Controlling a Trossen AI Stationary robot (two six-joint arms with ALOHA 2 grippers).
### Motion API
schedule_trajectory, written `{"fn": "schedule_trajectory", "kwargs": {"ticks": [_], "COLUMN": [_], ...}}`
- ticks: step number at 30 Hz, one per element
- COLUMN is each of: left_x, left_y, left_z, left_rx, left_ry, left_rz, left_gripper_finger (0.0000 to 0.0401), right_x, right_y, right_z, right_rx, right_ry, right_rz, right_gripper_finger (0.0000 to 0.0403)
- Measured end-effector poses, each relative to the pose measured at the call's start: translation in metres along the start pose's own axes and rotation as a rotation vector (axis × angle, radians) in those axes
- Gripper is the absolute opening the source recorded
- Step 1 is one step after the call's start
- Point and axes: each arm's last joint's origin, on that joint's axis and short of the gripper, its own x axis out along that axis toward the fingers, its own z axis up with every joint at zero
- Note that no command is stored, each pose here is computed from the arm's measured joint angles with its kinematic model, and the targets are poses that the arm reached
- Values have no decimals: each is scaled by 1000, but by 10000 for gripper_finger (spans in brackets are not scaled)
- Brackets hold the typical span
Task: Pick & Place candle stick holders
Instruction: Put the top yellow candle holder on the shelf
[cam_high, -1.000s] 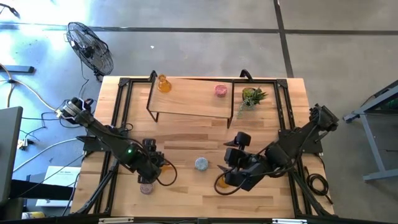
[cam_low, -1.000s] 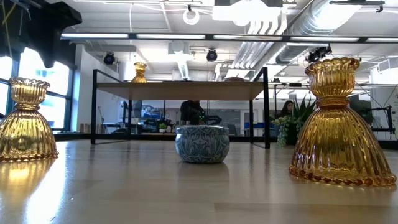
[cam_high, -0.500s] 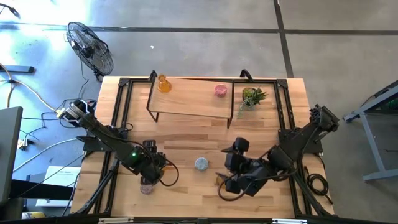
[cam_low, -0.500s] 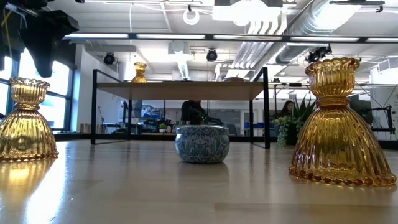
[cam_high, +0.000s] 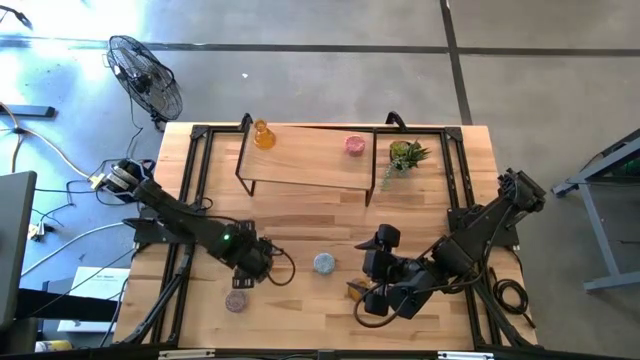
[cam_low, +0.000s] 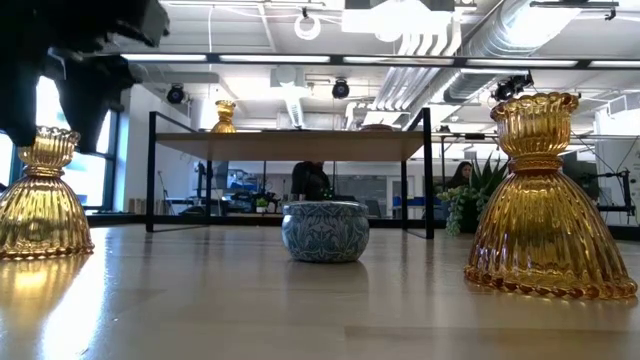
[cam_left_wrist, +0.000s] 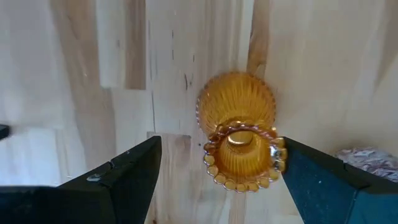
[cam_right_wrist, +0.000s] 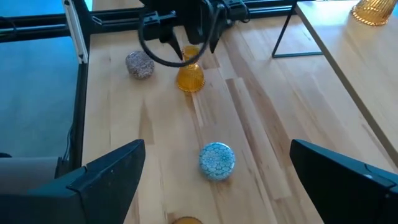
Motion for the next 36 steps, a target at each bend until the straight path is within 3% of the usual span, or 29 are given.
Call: {"fn": "schedule_trajectory", "kwargs": {"ticks": [13,24,36], "left_x": [8,7,1], "left_y": [2,1,3], "left_z": [5,5,3], "left_rx": [-7,-21,-8], "left_ry": [-19,-4,33], "left_rz": [-74,-95,-70], "left_gripper_finger": [301,167,166], "right_x": [0,-3,-8], "right_y": [0,4,8], "right_z": [0,-3,-5], "right_rx": [-26,-33,-48], "right_ry": [9,3,-10], "right_rz": [12,17,18], "right_gripper_finger": [395,395,395]}}
